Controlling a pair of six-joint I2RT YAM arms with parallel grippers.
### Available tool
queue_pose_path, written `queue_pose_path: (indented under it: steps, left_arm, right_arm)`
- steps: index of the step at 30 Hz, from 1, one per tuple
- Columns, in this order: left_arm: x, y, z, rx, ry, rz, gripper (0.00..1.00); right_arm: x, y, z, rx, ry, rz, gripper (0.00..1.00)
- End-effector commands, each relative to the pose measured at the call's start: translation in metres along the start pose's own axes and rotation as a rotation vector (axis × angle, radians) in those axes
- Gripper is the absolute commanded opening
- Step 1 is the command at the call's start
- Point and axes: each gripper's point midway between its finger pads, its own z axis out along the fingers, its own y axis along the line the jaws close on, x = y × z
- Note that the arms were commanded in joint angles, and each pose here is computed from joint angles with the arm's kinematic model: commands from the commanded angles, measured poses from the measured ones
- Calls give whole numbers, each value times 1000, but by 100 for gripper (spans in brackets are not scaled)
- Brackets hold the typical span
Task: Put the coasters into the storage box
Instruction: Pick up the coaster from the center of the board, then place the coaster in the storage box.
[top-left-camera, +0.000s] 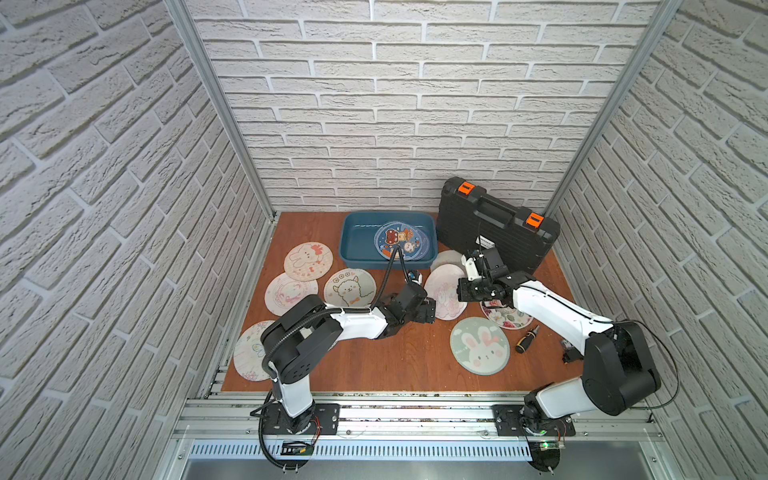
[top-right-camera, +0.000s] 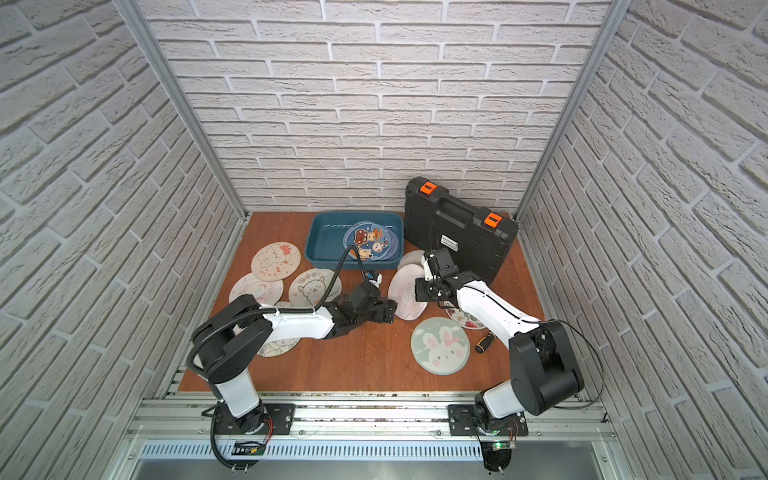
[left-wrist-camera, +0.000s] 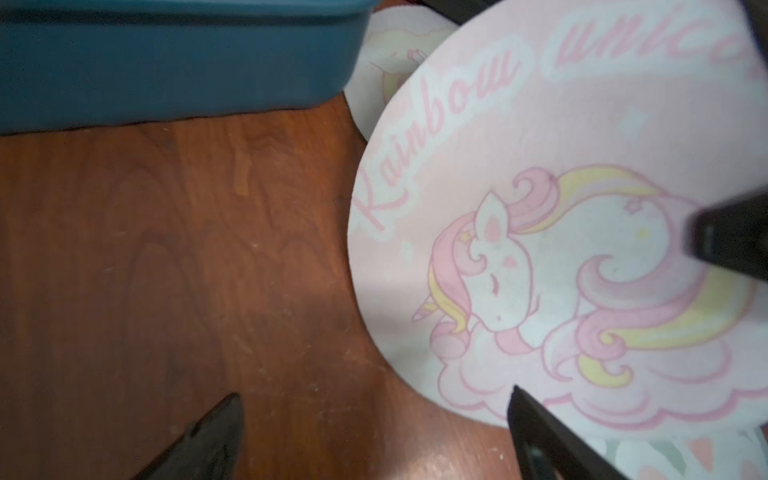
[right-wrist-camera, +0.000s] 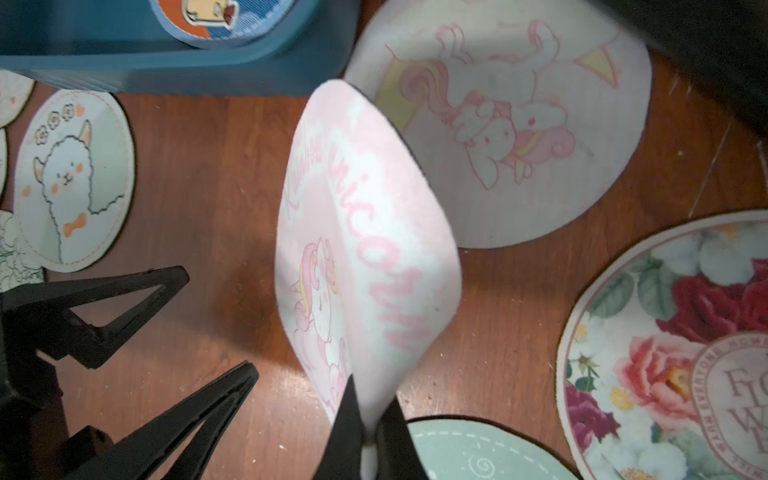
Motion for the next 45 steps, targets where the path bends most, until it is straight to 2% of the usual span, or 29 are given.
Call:
queue_pose_path:
  steps: [1,8,14,24,33,41,45]
  left_arm:
    - [-23,17,-17,-59,-119,-9,98]
    - [-25,53,-44,-170,-190,-26,98]
    - [-20,70,-57,-223,-202,-20,98]
    - [-17,83,-72,-245,-258,-43,98]
    - [-13,90,-80,-240,-284,-55,98]
    - [-11,90,-84,-235,-268,-52,98]
    - [-10,91,-88,-237,-264,-50,98]
  right_arm:
    - [-20,17,-17,22,-71,-89,6]
    - [-57,61,-37,-49,-155,-128,6]
    - [-92,97,-47,-112,-224,-179,6]
    - [-154,146,-32,-222,-310,-223,6]
    - [-200,172,7,-279,-409,-193,6]
    - [-207,175,83,-275,-378,-163,6]
    - [-207,160,114,-205,-351,-140,6]
